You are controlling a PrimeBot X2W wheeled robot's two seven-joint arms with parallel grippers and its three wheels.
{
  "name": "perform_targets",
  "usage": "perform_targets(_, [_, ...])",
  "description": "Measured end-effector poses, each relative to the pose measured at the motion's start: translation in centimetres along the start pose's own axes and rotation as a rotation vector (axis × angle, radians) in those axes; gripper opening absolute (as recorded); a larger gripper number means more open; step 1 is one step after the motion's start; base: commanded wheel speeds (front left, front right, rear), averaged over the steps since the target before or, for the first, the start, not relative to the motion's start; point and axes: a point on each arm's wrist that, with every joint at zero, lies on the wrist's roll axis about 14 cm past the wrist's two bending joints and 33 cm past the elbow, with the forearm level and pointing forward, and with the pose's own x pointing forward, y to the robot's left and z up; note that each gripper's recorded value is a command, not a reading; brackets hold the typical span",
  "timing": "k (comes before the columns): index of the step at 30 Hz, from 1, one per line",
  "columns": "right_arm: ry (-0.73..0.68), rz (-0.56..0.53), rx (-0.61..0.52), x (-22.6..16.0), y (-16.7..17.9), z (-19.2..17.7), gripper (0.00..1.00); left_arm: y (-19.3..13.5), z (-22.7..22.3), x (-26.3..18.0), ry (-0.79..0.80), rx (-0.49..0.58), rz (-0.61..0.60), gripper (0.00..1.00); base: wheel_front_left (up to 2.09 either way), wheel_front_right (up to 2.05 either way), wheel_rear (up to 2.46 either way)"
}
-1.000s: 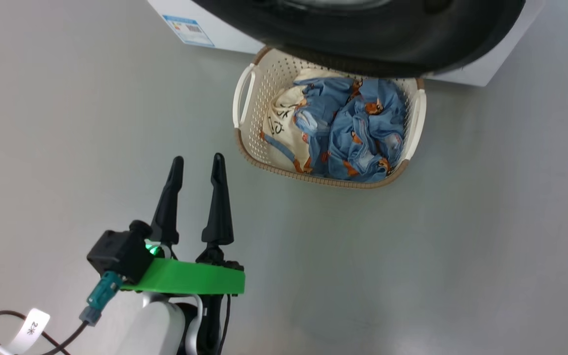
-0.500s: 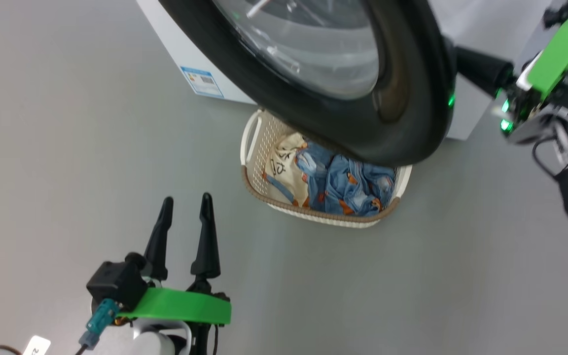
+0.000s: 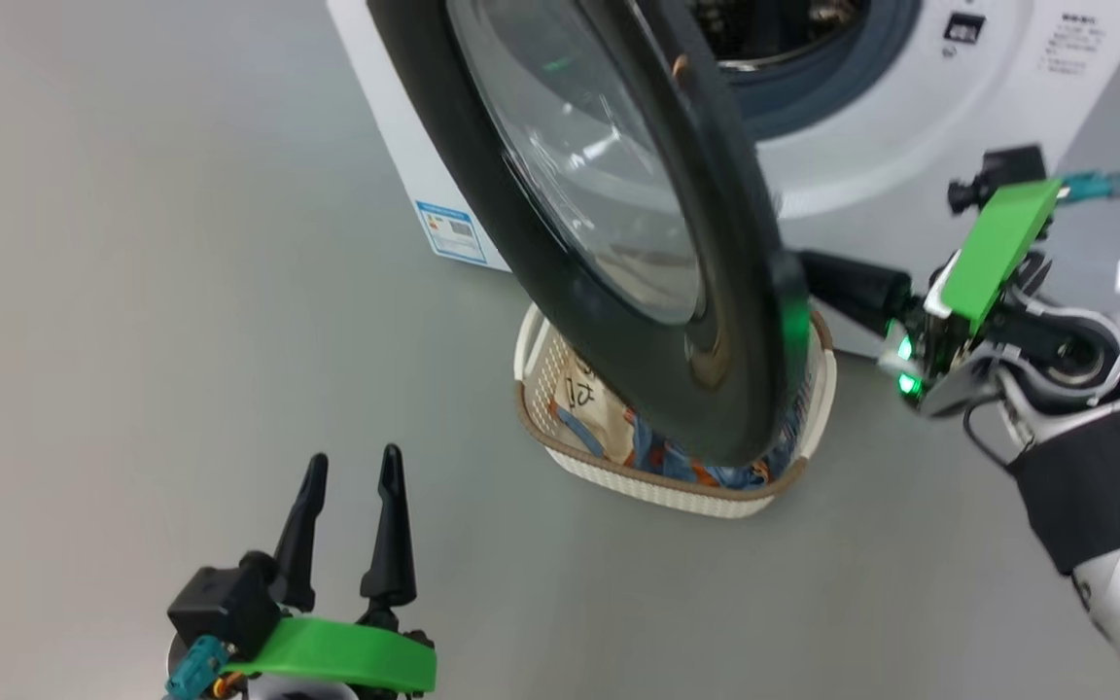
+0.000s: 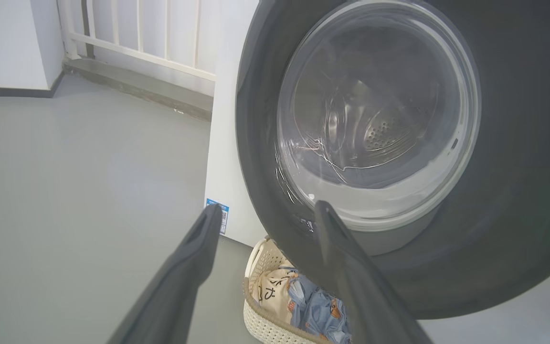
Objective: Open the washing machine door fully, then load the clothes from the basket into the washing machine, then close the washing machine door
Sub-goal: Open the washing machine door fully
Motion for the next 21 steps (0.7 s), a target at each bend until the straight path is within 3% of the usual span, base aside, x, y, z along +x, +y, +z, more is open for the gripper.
perform_targets(11, [0.126, 0.033, 0.046, 2.1, 1.2, -5.7, 0.00, 2.7, 1.1, -3.0, -0.035, 0.005, 0.060, 1.00, 0.00, 0.00, 0.00])
perform_targets(21, [0.208, 0.079, 0.043, 4.1, 3.4, -8.7, 0.00, 4.6, 1.8, -4.7, -0.062, 0.001, 0.115, 1.00, 0.00, 0.00, 0.00])
